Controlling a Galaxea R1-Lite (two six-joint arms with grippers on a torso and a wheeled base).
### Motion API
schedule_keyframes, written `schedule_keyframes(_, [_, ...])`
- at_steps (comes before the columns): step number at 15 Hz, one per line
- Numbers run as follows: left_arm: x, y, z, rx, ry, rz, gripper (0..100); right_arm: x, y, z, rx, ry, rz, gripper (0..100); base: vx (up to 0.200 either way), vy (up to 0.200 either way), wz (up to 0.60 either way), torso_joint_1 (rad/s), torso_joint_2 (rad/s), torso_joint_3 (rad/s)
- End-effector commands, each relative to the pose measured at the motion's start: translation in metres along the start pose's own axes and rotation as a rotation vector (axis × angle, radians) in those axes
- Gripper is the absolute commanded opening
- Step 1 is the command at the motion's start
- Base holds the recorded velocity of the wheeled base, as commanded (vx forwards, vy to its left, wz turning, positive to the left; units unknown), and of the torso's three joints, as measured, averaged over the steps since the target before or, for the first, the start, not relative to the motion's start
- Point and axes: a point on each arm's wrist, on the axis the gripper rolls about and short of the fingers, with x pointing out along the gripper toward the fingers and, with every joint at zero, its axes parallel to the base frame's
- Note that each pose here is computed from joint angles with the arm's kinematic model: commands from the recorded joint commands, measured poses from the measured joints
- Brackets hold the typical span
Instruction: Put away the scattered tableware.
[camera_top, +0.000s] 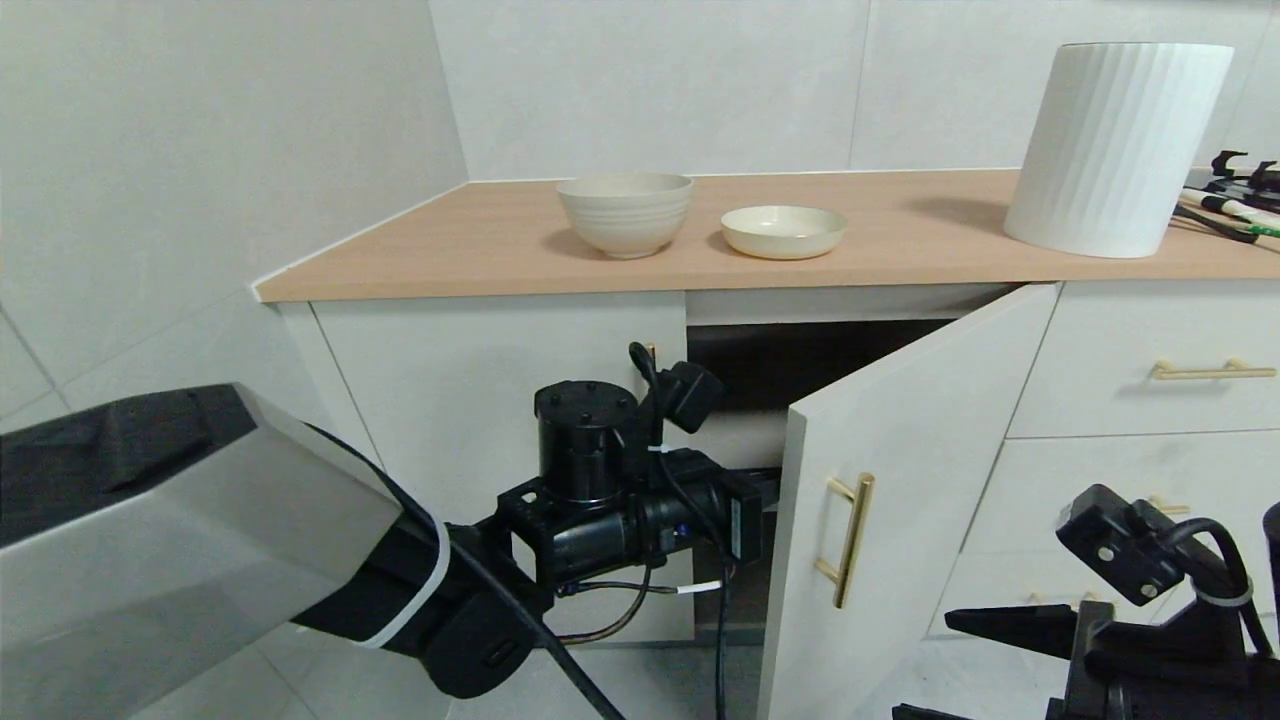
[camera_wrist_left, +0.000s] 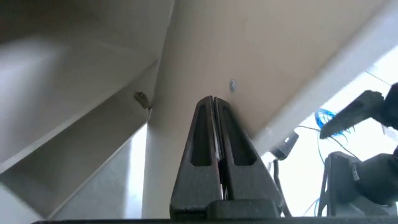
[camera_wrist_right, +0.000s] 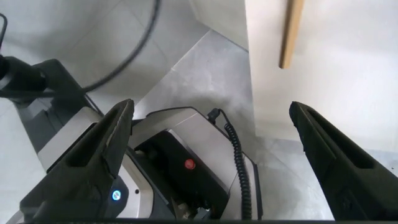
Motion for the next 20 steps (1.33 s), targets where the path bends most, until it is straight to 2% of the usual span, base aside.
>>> schedule_keyframes(1, [0.012, 0.009, -0.008, -0.007, 0.011, 0.009, 0, 0.001, 0.000, -0.001, 0.001, 0.004, 0.000, 100, 0.000, 0.000, 0.00, 0.000, 0.00, 0.000])
schedule_keyframes(3, [0.016, 0.008, -0.011, -0.007, 0.016, 0.004, 0, 0.001, 0.000, -0.001, 0.001, 0.004, 0.000, 100, 0.000, 0.000, 0.00, 0.000, 0.00, 0.000])
schedule_keyframes(6, [0.018, 0.008, -0.011, -0.007, 0.014, 0.002, 0, 0.001, 0.000, -0.001, -0.001, 0.004, 0.001, 100, -0.200, 0.000, 0.00, 0.002, 0.01, -0.002])
schedule_keyframes(9, [0.018, 0.008, -0.010, -0.006, 0.013, 0.001, 0, 0.001, 0.000, -0.001, -0.001, 0.004, 0.001, 100, 0.000, 0.000, 0.00, 0.000, 0.00, 0.000])
schedule_keyframes(11, [0.024, 0.013, -0.014, -0.009, 0.018, 0.004, 0, 0.000, 0.000, -0.002, -0.014, 0.006, 0.004, 100, 0.000, 0.000, 0.00, 0.000, 0.00, 0.000])
schedule_keyframes(13, [0.032, 0.019, -0.021, -0.014, 0.020, 0.031, 0, 0.001, 0.001, -0.003, -0.024, 0.012, 0.006, 100, 0.000, 0.000, 0.00, 0.000, 0.00, 0.000])
schedule_keyframes(16, [0.040, 0.022, -0.021, -0.009, -0.009, 0.092, 0, 0.001, 0.001, -0.002, -0.025, 0.009, 0.008, 100, 0.000, 0.000, 0.00, 0.000, 0.00, 0.000])
schedule_keyframes(17, [0.041, 0.020, -0.021, -0.007, -0.013, 0.098, 0, 0.001, 0.001, -0.002, -0.025, 0.009, 0.009, 100, 0.000, 0.000, 0.00, 0.000, 0.00, 0.000])
schedule_keyframes(20, [0.049, -0.009, -0.026, 0.013, -0.013, 0.017, 0, -0.001, 0.006, -0.002, -0.038, 0.003, 0.034, 100, 0.000, 0.000, 0.00, 0.000, 0.00, 0.000])
